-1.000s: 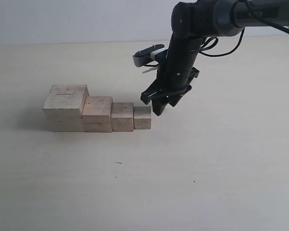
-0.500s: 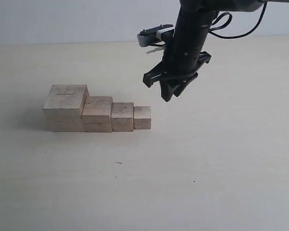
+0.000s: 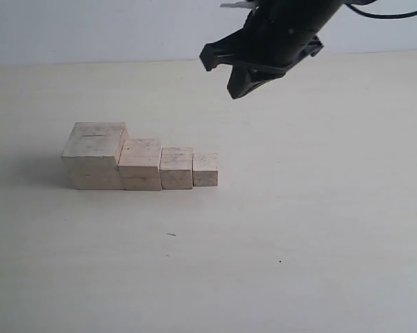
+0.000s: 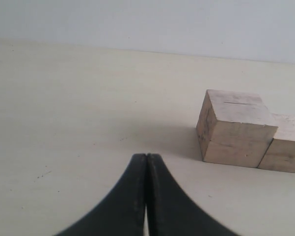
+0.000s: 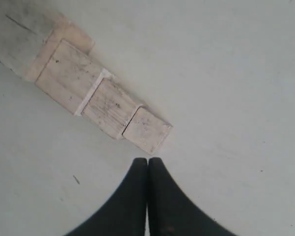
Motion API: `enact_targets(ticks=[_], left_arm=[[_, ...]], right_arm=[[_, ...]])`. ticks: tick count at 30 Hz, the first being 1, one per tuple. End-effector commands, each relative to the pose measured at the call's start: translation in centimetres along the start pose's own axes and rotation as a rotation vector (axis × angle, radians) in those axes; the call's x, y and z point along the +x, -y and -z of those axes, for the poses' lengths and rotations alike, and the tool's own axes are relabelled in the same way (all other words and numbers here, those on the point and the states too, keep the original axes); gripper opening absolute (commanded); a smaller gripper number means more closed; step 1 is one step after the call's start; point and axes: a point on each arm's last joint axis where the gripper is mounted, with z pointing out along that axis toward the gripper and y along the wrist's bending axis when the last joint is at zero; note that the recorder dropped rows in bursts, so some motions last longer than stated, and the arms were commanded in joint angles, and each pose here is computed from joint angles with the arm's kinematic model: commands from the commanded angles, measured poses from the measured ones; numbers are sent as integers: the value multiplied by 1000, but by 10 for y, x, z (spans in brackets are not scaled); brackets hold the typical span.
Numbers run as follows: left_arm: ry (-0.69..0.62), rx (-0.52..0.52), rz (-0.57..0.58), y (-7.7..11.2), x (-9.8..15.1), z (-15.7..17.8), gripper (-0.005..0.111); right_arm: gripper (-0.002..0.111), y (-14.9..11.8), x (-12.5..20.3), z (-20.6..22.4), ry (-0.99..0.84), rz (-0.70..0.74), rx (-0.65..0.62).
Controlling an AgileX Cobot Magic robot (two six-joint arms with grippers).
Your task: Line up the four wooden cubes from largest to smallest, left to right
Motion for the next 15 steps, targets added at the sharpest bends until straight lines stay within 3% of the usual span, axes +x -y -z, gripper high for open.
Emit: enact_targets(ticks=[1, 7, 15], left_arm=[[12, 8, 2, 0, -1, 0, 0], [12, 8, 2, 0, -1, 0, 0], [12, 8, 2, 0, -1, 0, 0]], right_arm=[[0, -7, 34, 44, 235, -28, 31], [0, -18, 80, 98, 391, -4, 35], [0, -37, 114, 161, 500, 46, 0]])
